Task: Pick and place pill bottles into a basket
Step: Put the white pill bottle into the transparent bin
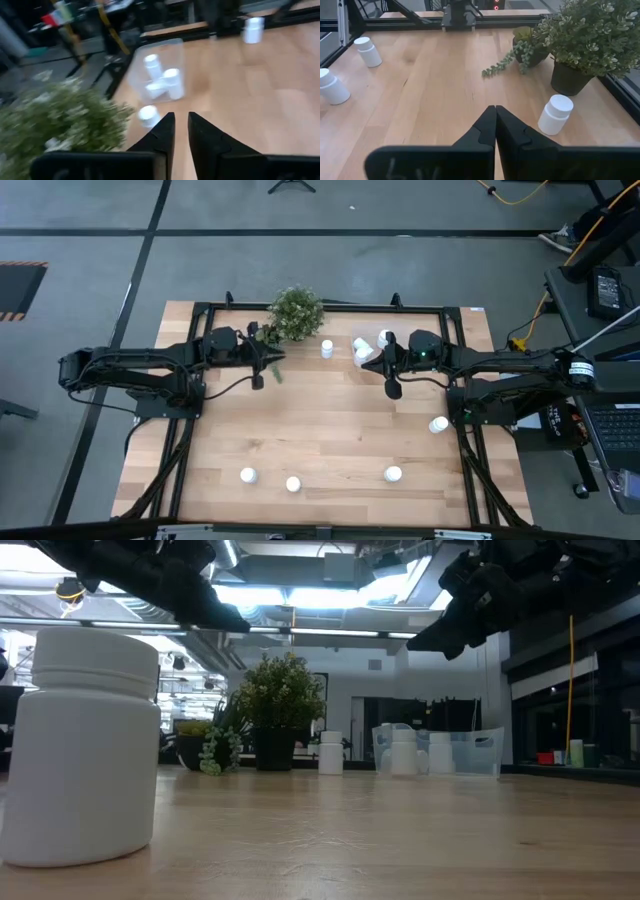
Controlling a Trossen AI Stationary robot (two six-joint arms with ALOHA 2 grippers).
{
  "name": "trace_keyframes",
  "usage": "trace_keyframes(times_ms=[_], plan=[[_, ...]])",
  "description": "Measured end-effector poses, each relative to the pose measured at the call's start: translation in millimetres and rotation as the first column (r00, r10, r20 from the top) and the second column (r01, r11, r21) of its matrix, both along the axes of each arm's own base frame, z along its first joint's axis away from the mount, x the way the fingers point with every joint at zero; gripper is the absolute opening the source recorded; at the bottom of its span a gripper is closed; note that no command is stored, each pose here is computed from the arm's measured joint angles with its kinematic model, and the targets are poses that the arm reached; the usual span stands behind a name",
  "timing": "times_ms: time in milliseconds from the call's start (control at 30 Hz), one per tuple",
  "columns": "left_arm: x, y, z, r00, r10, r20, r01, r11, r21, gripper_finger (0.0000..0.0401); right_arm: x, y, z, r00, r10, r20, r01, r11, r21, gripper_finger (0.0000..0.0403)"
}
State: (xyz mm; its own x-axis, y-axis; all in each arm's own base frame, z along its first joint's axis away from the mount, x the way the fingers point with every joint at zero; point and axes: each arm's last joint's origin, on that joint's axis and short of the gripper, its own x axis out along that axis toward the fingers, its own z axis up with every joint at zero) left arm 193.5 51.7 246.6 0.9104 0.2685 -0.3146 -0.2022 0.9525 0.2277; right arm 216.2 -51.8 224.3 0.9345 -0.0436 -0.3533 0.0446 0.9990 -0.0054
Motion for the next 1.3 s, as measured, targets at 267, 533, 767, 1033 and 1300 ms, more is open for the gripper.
trace_keyframes(times_ms=[267, 533, 767, 1033, 1300], plan=[[-0.7, 1.7, -0.4, 0.998, 0.064, -0.007, -0.064, 0.998, 0.009, 0.0063, 0.0, 0.0, -0.2, 1.0, 0.0, -0.001, 0.0, 1.0, 0.0, 0.0012], [-0.2, -0.7, -1.1, 1.0, -0.015, -0.007, 0.015, 1.0, -0.018, 0.0055, -0.1, -0.1, -0.4, 1.0, 0.0, -0.001, 0.0, 1.0, 0.0, 0.0012], [0.5, -3.5, -0.9, 0.994, -0.109, 0.004, 0.11, 0.993, -0.049, 0.0054, -0.1, 0.0, -0.5, 1.0, 0.012, -0.003, -0.013, 0.999, -0.031, 0.0012], [0.5, -4.2, -1.1, 0.99, -0.143, -0.003, 0.143, 0.989, -0.024, 0.005, -0.1, 0.0, -0.5, 1.0, 0.01, -0.003, -0.01, 1.0, -0.024, 0.0012], [0.6, -16.0, -4.1, 0.89, -0.449, -0.077, 0.456, 0.878, 0.145, 0.0023, 0.0, 0.0, -0.6, 1.0, 0.01, -0.004, -0.01, 1.0, -0.023, 0.0012]])
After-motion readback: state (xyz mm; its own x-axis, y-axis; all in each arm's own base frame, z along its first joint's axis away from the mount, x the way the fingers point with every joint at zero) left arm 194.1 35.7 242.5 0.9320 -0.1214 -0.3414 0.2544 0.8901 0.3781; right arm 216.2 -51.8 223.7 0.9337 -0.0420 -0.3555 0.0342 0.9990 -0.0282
